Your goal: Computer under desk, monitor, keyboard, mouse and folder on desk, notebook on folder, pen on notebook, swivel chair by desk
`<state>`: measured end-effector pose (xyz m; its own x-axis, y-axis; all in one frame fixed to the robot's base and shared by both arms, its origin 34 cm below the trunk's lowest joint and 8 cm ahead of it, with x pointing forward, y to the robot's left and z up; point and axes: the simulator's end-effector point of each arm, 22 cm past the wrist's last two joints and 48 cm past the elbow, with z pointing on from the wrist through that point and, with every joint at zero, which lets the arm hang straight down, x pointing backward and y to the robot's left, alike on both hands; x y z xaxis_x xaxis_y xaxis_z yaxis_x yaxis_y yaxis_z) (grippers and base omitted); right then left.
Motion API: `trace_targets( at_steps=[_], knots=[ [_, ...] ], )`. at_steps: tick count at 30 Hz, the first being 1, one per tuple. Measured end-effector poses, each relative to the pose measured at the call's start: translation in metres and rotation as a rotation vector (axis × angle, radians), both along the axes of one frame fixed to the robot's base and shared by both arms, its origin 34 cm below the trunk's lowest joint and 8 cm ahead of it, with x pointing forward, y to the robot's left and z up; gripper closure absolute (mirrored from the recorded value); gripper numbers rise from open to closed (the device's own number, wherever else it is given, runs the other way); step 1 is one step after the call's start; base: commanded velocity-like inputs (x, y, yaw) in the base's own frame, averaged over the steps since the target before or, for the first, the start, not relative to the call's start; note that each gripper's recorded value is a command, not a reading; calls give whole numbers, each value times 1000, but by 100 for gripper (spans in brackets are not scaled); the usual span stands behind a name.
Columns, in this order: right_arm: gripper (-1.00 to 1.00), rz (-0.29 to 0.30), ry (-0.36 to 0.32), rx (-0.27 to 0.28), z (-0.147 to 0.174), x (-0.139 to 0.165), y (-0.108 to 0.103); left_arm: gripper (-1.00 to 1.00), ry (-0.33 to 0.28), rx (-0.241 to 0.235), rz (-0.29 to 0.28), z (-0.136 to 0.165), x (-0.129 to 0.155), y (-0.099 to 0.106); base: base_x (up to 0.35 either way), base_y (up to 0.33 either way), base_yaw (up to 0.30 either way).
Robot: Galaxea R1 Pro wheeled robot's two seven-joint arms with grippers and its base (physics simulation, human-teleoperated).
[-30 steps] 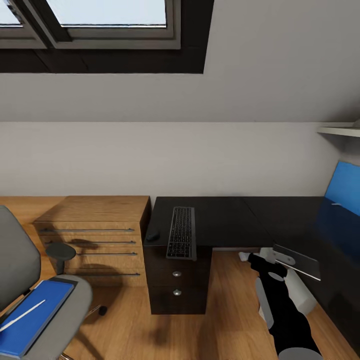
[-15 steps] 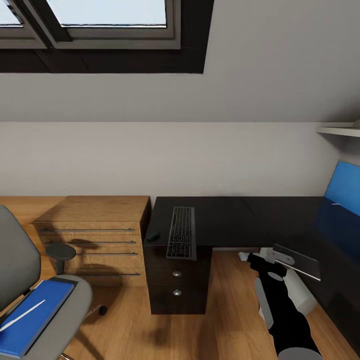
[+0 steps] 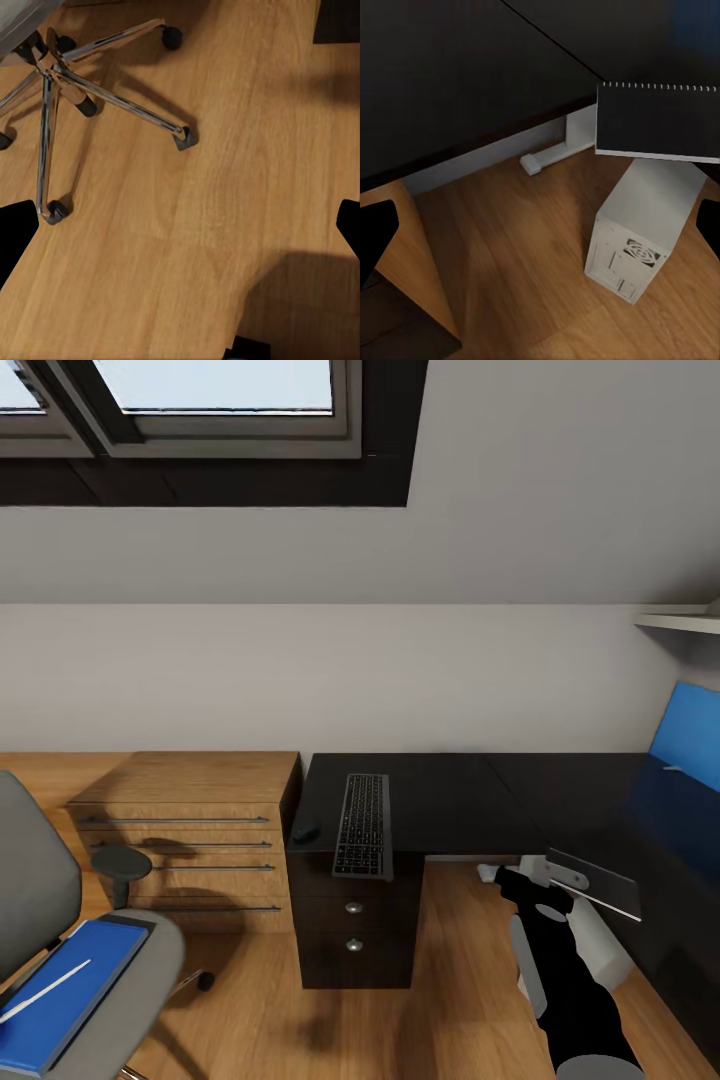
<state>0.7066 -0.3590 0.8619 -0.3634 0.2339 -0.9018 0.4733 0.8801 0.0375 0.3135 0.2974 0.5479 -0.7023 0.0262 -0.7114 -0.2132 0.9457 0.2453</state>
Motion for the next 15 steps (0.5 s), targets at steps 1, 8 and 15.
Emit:
trace_targets(
  at_steps=[1, 8, 15],
  knots=[
    [-100, 0, 0, 0, 0, 0, 0, -100, -2, 0, 1, 0, 0, 0, 0, 0, 0],
    [-100, -4, -8, 5, -1, 0, -2, -100, -34, -3, 4, 4, 6, -2, 0, 0, 0],
    [-100, -7, -20, 32, -13, 1, 0, -100, -51, -21, 1, -5, 12, -12, 0, 0, 0]
  ],
)
